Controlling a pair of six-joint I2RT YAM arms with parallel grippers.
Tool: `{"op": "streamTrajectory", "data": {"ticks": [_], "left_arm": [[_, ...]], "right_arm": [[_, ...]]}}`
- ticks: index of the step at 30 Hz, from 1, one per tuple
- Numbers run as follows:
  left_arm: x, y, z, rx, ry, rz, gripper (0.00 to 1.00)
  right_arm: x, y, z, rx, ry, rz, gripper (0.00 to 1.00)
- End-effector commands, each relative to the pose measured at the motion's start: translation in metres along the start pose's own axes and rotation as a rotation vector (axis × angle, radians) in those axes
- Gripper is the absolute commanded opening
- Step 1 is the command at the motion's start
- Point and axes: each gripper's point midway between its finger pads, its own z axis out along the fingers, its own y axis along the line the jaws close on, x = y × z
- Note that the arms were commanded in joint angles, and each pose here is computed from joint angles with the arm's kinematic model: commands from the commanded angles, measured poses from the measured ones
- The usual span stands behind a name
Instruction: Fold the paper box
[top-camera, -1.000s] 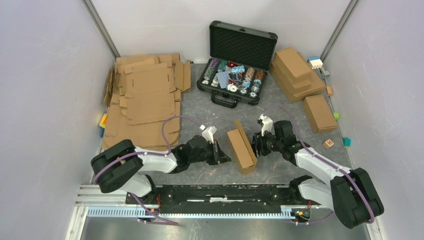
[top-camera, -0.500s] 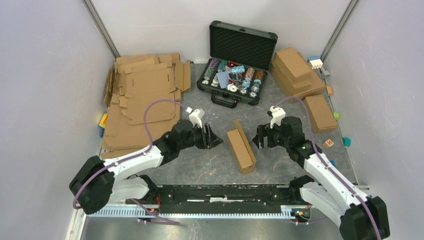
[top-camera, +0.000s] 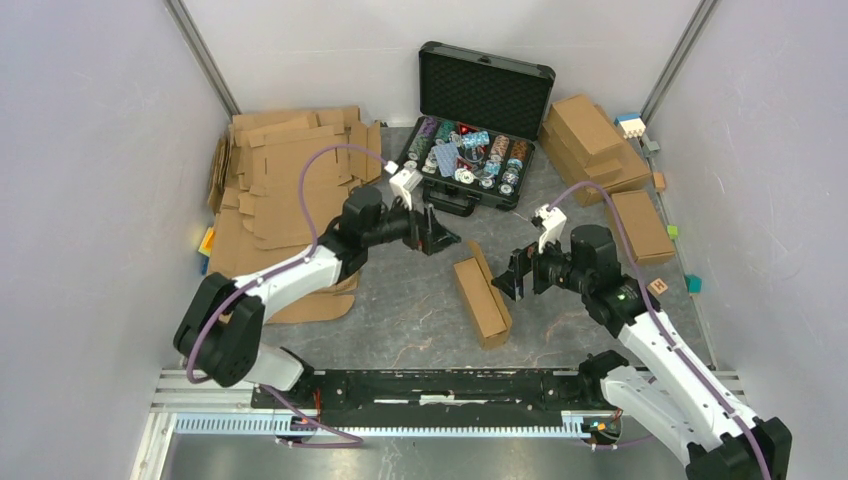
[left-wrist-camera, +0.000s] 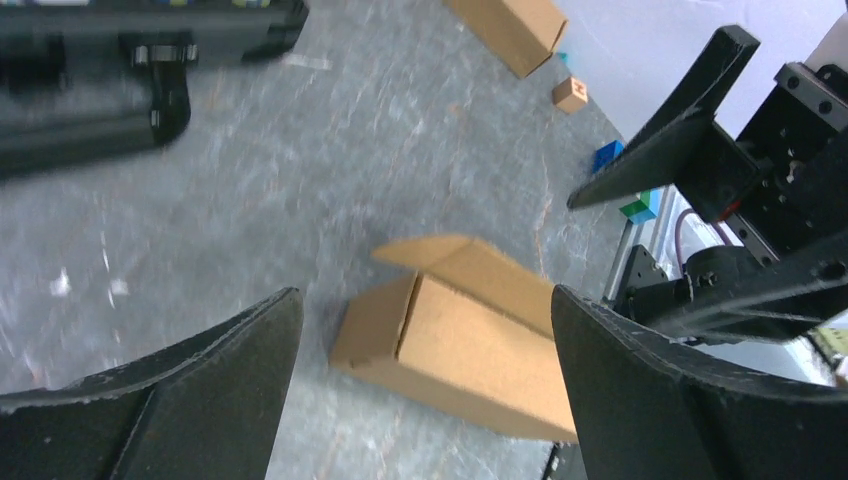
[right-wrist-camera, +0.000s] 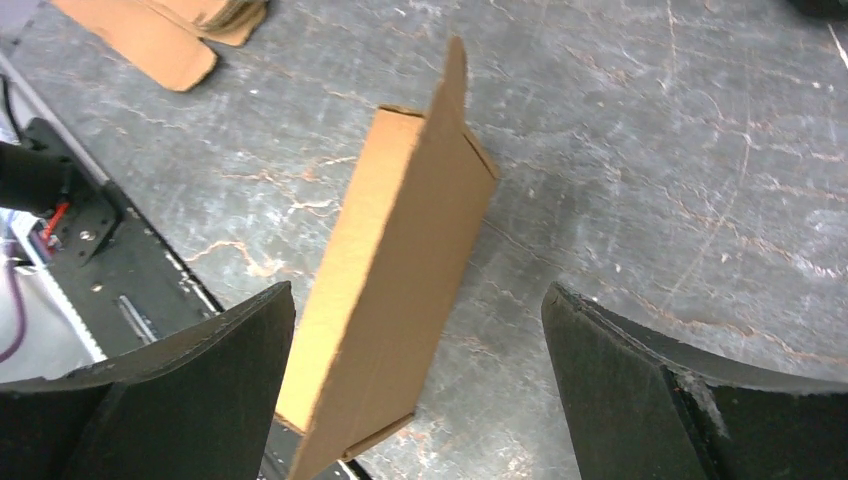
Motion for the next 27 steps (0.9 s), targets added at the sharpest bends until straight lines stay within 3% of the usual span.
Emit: {"op": "streamTrajectory", "data": {"ticks": [1,3,6,7,9,12,16,19,27], "left_arm": [[-0.059,-0.025,0.013,0.13,-0.094,0.232,1.0],[-0.079,-0.011,0.009,0.078,-0.172,0.181,1.0],[-0.108,0.025,-0.007,-0.037,-0.356,-0.042,1.0],[-0.107,0.033,-0.011,-0.033,-0.378,-0.081,1.0],[-0.112,0.012,-0.012,0.144,-0.422,0.005,1.0],[-0.096,0.001,0.008,0.281,-0.316,0.019,1.0],[-0.077,0.003,0.025,0.287,-0.27,0.113,1.0],[-0.064,0.003,0.038,0.271,-0.193,0.162,0.98],[-0.025,-0.001,0.068,0.233,-0.014,0.3,0.9]], "right_arm": [[-0.032,0.02,-0.017,-0.036,-0.037,-0.009,0.98],[-0.047,0.014,-0.026,0.035,-0.074,-0.005,0.98],[-0.064,-0.01,-0.043,0.216,-0.157,0.045,0.98],[-0.066,-0.017,-0.048,0.262,-0.184,0.055,0.98],[-0.068,-0.018,-0.054,0.27,-0.236,0.037,0.98],[-0.068,0.01,-0.048,0.101,-0.247,-0.009,0.98],[-0.038,0.028,-0.027,-0.049,-0.032,-0.01,0.98],[-0.012,0.025,-0.016,-0.045,0.082,-0.01,0.98],[0.008,0.033,-0.009,-0.023,0.123,-0.043,0.98]]}}
